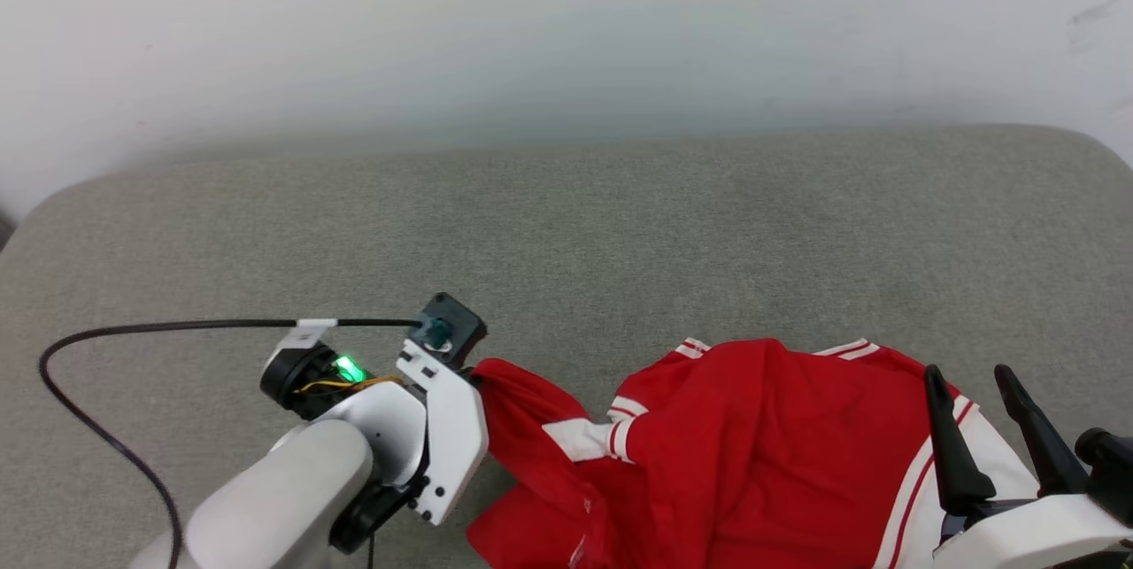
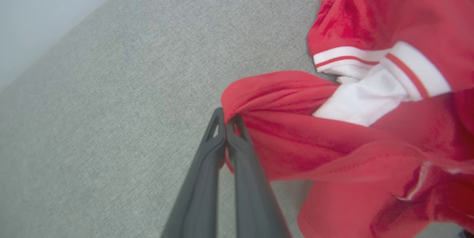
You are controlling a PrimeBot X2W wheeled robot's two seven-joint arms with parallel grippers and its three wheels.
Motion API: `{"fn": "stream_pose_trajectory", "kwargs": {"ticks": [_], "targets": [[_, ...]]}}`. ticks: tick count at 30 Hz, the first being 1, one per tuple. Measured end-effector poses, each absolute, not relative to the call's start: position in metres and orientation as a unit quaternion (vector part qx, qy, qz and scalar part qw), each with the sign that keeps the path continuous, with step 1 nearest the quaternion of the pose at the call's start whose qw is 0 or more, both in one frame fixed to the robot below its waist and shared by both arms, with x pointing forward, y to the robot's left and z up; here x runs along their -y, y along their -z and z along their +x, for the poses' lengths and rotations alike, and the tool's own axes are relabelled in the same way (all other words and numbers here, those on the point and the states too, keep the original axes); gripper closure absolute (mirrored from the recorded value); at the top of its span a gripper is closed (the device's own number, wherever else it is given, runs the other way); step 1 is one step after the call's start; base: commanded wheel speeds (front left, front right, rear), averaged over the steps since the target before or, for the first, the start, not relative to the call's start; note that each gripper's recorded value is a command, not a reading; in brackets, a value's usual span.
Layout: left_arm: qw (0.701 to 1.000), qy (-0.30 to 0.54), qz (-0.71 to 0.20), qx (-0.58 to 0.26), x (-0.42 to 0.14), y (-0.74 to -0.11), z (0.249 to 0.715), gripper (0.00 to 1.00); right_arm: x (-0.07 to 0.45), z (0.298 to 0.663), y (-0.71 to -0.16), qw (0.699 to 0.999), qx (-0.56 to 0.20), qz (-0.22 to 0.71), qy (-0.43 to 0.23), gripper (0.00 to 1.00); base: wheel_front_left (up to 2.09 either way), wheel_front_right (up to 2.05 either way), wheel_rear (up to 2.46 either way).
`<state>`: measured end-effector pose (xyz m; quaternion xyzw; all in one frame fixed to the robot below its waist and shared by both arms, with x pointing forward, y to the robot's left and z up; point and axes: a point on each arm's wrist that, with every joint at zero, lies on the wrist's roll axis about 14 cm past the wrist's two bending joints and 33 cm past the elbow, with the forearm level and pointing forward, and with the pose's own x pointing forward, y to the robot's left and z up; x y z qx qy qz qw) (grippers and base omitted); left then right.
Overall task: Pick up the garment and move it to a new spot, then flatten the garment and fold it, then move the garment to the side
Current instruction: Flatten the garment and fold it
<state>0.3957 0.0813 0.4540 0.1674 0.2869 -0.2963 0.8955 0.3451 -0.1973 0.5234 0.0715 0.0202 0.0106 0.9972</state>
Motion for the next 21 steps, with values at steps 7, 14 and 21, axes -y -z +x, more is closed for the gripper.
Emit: {"fn": "stream_pose_trajectory", "kwargs": {"ticks": [7, 14, 21], "targets": [[0.939, 0.142, 0.071, -0.305, -0.167, -0.448, 0.38, 1.0, 0.183, 0.35, -0.532, 0.997, -0.01, 0.07, -0.036, 0.0, 0.0, 0.0, 0.0], [0.918, 0.001, -0.062, -0.393, -0.226, -0.385, 0.304, 1.0, 0.177, 0.351, -0.535, 0.997, -0.007, 0.068, -0.046, 0.0, 0.0, 0.0, 0.0], [0.905, -0.018, -0.13, -0.404, -0.211, -0.364, 0.272, 0.0, 0.173, 0.351, -0.539, 0.996, -0.004, 0.066, -0.053, 0.0, 0.0, 0.0, 0.0]]}}
